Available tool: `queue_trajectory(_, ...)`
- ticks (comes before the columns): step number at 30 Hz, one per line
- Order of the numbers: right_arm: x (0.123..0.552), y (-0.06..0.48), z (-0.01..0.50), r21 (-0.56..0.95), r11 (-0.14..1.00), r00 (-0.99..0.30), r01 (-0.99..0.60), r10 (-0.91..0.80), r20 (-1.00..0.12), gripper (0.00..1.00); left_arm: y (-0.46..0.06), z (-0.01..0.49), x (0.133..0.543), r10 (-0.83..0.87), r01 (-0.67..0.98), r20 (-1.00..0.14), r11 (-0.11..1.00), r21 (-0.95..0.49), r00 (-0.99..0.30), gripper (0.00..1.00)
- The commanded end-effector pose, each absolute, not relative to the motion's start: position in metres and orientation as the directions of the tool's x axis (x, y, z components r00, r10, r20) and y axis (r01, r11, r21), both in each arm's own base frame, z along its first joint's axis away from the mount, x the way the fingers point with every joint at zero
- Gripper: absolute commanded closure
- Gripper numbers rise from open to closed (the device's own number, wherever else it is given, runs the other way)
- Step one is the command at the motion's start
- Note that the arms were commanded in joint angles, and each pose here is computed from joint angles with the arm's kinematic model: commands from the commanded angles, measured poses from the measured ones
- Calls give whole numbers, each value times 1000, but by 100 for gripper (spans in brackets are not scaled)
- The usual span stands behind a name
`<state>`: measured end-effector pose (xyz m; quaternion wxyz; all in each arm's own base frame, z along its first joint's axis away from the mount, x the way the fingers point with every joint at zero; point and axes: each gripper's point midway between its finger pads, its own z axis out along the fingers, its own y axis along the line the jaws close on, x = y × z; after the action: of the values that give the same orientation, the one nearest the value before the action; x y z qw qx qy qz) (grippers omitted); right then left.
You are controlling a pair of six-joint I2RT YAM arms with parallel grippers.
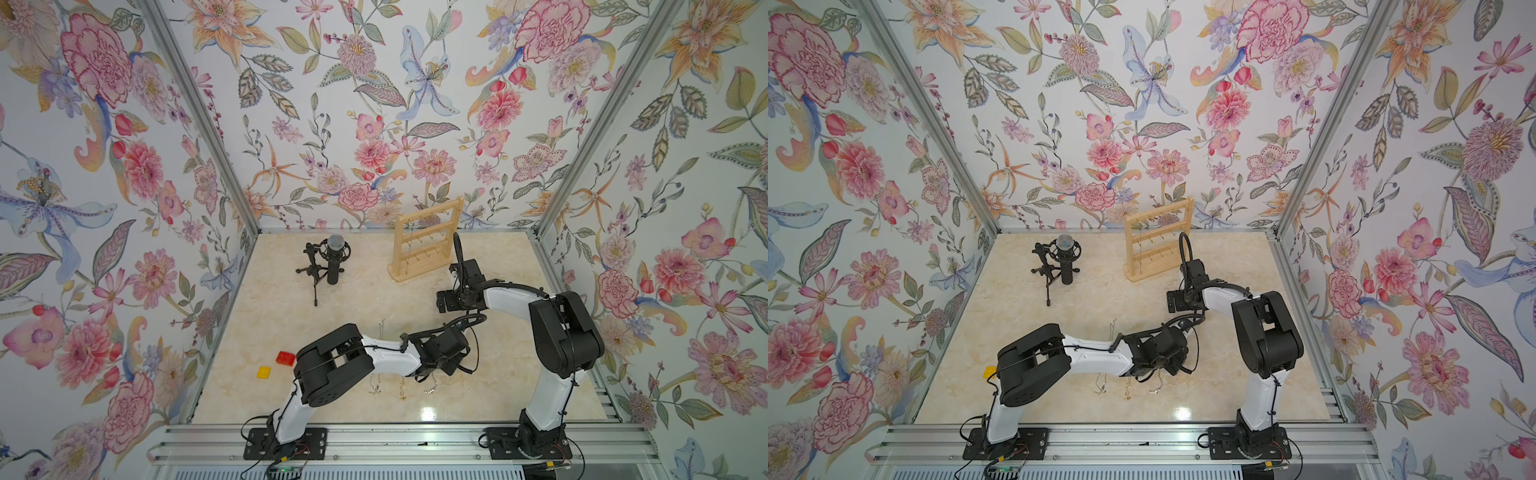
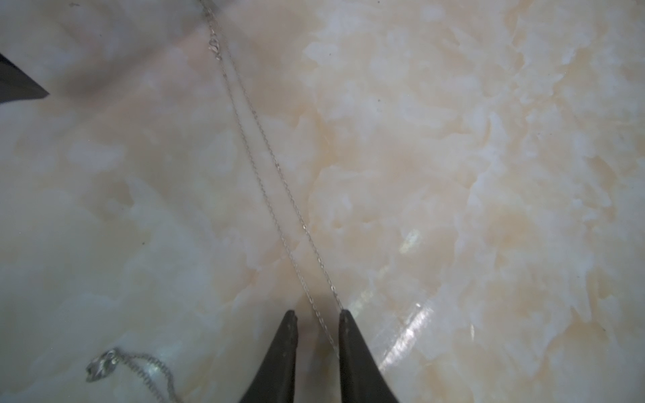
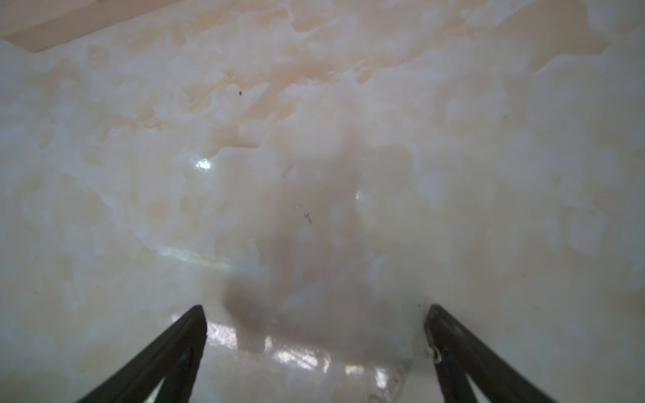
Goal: Take the necklace off the jewelry display stand
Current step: Place the necklace at the center of the board.
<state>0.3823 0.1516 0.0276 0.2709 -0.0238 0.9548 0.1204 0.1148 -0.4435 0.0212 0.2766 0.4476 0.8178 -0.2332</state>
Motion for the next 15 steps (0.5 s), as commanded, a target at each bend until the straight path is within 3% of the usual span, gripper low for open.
queue_trajectory(1, 382, 144, 13, 176, 980, -876, -97, 0, -482, 23, -426, -3, 109, 659, 854, -582, 503, -132, -477, 83)
queue_trajectory(12, 394, 143, 10, 102, 988, -880, -117, -56, -472, 16, -425, -3, 109, 655, 852, -583, 507, -133, -481, 83)
queue_trajectory(15, 393, 144, 8, 76, 987, -881, -140, -89, -465, 7, -424, -4, 109, 656, 852, -581, 506, -134, -482, 83)
